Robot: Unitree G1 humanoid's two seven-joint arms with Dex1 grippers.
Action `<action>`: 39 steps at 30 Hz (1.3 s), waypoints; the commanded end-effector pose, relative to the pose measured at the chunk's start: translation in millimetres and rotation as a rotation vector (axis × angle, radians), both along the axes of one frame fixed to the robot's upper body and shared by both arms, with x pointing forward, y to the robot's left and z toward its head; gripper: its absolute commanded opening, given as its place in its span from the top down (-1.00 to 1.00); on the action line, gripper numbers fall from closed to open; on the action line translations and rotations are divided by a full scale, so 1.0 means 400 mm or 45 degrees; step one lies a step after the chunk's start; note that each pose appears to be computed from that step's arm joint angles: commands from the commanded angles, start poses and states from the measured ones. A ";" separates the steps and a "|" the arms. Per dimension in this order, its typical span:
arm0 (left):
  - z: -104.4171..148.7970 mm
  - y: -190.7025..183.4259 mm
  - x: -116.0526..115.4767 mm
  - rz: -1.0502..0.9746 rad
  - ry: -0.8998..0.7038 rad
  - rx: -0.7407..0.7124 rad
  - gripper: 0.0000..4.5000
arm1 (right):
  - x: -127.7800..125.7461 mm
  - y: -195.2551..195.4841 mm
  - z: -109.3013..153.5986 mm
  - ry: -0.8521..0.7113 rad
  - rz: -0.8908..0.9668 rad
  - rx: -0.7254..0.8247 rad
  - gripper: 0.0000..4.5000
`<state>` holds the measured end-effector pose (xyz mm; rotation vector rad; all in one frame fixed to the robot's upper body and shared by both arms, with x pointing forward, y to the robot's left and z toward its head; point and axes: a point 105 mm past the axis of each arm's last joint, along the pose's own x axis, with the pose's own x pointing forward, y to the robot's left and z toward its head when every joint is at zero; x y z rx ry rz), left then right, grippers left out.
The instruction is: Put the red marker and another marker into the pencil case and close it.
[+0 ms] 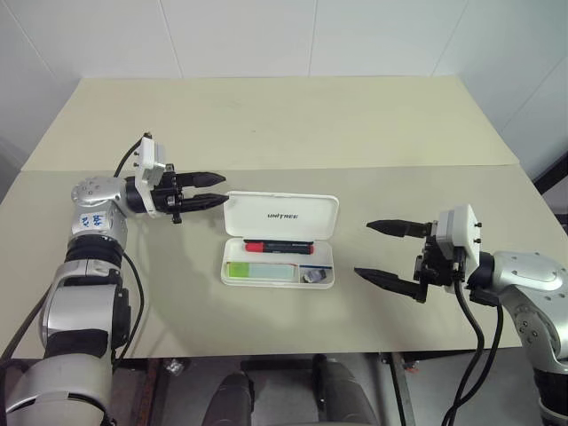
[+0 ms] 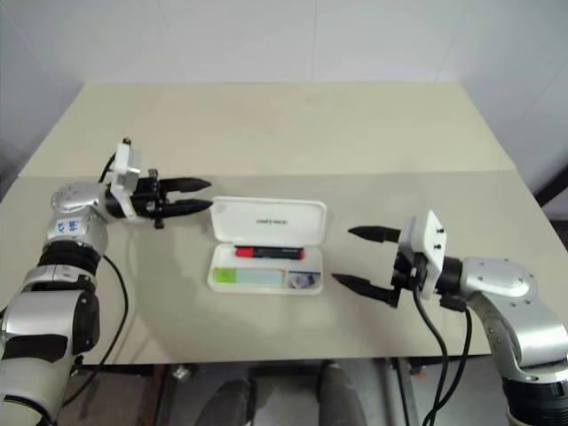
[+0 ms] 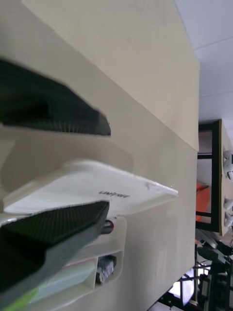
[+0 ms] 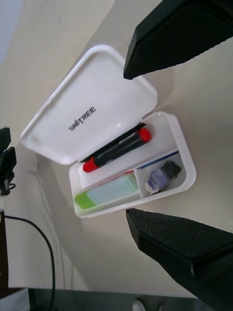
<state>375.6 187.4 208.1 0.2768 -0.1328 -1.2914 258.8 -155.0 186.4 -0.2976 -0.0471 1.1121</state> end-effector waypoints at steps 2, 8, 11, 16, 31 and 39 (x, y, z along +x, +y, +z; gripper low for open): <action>0.025 0.012 0.023 0.081 -0.037 0.058 0.79 | -0.009 -0.007 0.036 -0.101 -0.028 0.018 -1.00; 0.002 0.005 0.068 0.243 -0.052 0.228 0.99 | -0.013 -0.023 0.047 -0.129 -0.058 0.058 -1.00; -0.023 -0.014 0.077 0.247 -0.020 0.290 0.99 | -0.016 -0.035 0.054 -0.138 -0.069 0.068 -1.00; -0.046 -0.059 0.070 0.144 0.033 0.299 0.99 | -0.016 -0.075 0.062 -0.141 -0.078 0.073 -1.00; -0.018 -0.134 0.003 -0.290 0.017 0.330 0.99 | -0.025 -0.214 0.094 -0.110 0.097 -0.053 -1.00; -0.058 -0.170 -0.030 -0.448 -0.003 0.480 0.99 | 0.000 -0.193 0.089 -0.102 0.160 -0.044 -1.00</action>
